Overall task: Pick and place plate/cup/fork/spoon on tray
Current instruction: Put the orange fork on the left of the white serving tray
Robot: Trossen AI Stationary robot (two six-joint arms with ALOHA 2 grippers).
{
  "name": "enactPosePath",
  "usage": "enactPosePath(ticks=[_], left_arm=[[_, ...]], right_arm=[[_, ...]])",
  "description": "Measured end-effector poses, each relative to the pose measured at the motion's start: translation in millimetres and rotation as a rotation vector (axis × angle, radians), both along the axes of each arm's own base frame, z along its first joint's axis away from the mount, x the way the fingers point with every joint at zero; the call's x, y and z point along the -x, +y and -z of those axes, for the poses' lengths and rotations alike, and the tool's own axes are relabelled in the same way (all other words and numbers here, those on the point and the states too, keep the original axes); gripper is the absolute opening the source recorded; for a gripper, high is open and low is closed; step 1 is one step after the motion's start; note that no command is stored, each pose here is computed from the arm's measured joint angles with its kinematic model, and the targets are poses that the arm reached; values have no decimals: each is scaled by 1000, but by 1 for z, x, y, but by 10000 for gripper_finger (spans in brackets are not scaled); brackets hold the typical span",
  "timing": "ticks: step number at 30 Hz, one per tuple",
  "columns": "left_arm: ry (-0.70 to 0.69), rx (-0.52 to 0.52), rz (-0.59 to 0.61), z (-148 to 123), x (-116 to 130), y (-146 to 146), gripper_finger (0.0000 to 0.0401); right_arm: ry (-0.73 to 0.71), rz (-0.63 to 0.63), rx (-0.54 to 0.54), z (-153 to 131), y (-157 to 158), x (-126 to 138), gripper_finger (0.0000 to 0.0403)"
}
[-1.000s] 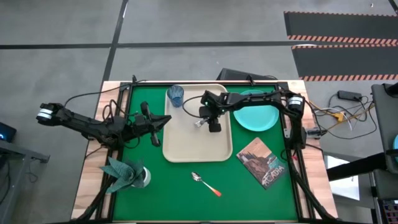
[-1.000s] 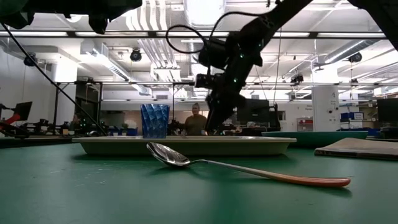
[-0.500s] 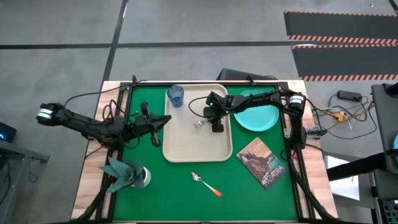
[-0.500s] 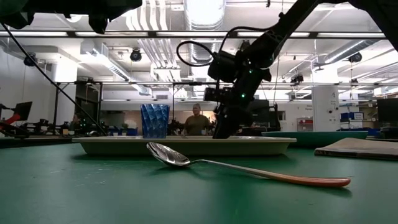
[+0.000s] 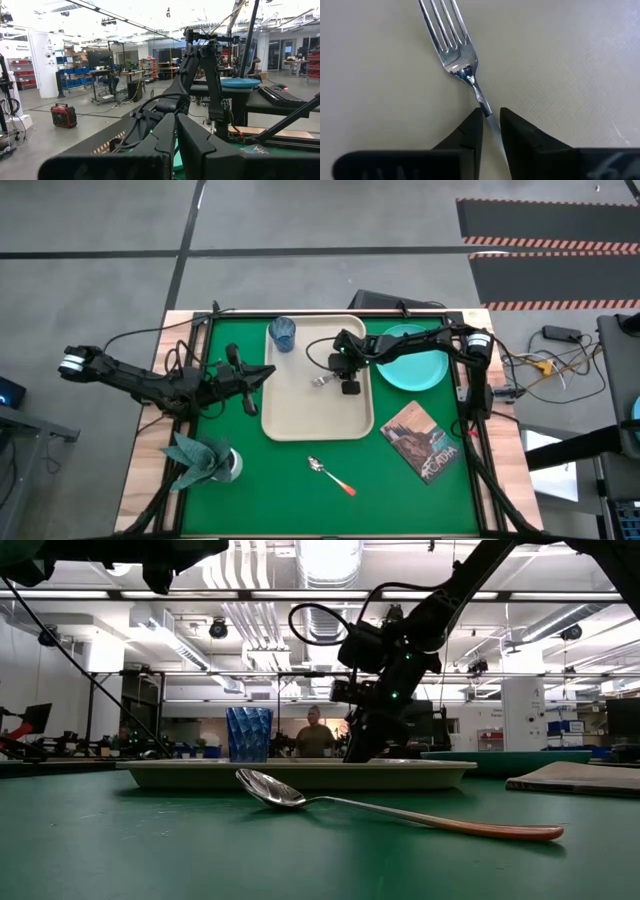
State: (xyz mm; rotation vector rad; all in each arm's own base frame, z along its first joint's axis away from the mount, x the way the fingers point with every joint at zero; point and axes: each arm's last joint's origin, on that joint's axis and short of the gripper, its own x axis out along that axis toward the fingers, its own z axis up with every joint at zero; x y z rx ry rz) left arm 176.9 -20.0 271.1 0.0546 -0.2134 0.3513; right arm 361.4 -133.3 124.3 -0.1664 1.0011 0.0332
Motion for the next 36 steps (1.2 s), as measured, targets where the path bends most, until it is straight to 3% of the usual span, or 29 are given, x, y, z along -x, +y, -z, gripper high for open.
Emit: enactPosePath(ticks=[13,20,28,36], left_arm=[[0,0,-1,0,0,0,4],[0,0,0,0,0,0,4],[-1,1,0,0,0,0,4],[-1,1,0,0,0,0,4]], right_arm=[[-46,22,-19,-4,-1,-3,11],[-82,139,-83,-16,3,-12,10],[-100,190,-40,-40,36,-36,9],[-137,177,-95,-53,83,-52,9]])
